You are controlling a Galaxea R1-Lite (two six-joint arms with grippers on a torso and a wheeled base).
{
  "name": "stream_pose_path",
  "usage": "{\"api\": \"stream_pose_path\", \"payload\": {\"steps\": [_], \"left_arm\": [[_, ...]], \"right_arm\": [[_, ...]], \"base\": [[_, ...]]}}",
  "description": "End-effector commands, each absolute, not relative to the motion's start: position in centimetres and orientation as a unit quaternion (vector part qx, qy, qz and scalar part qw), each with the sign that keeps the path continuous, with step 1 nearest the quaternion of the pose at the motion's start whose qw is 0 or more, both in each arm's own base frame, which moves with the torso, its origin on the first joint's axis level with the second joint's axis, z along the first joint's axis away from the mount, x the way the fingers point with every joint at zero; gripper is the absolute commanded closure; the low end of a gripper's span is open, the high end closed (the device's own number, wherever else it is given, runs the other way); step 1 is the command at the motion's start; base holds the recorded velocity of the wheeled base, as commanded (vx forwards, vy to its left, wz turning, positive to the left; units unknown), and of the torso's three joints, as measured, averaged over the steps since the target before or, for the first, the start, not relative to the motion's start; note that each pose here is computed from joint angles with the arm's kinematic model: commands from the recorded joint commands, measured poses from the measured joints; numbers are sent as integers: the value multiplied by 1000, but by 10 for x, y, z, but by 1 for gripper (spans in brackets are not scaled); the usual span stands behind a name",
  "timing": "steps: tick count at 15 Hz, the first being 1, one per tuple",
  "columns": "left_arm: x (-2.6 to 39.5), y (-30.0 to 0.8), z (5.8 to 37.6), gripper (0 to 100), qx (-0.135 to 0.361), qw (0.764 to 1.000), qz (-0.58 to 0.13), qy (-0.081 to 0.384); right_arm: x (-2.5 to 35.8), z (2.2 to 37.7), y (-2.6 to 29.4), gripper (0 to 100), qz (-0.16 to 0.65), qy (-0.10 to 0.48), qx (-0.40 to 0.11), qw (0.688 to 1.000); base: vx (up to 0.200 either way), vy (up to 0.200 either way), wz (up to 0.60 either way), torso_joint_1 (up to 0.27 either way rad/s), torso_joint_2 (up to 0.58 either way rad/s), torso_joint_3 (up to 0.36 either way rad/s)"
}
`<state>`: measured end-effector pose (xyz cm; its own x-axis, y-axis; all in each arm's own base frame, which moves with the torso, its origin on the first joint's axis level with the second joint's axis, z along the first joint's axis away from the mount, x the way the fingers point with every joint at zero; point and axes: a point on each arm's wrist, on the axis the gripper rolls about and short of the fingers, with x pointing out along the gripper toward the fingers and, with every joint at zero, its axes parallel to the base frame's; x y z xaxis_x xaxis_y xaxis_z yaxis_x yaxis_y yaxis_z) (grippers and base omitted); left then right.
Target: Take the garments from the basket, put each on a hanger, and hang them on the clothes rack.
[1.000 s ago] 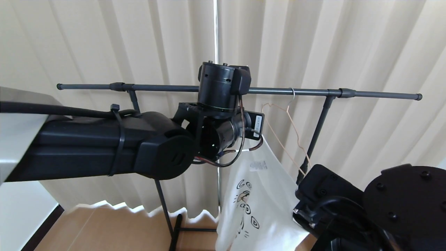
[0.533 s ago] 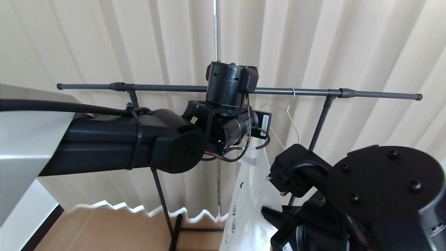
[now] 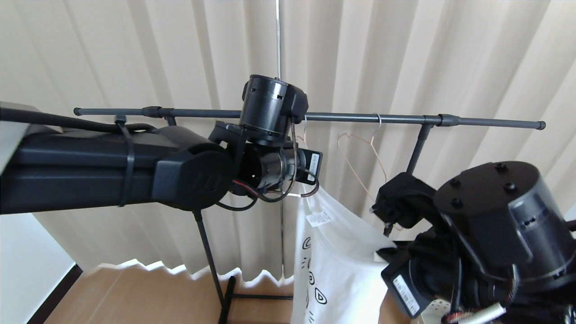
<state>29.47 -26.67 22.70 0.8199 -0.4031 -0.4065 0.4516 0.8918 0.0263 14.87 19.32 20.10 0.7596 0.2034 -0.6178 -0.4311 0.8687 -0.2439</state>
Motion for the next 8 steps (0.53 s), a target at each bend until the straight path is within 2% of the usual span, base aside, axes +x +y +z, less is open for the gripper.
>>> {"api": "stream_pose_path", "payload": {"steps": [1, 2, 4, 8], "left_arm": [[277, -240, 240, 100, 72, 951, -216, 208], [265, -225, 235, 100, 92, 947, -212, 222], [253, -214, 227, 100, 110, 942, -213, 237], [215, -201, 198, 100, 160, 920, -224, 279]], "right_arm": [[166, 204, 174, 100, 123, 301, -182, 928], [174, 205, 170, 100, 107, 299, -173, 932], [185, 206, 170, 100, 95, 291, -161, 938], [224, 205, 193, 100, 81, 258, -127, 954]], "base": [[0, 0, 0, 0, 0, 0], [0, 0, 0, 0, 0, 0], [0, 0, 0, 0, 0, 0], [0, 0, 0, 0, 0, 0]]}}
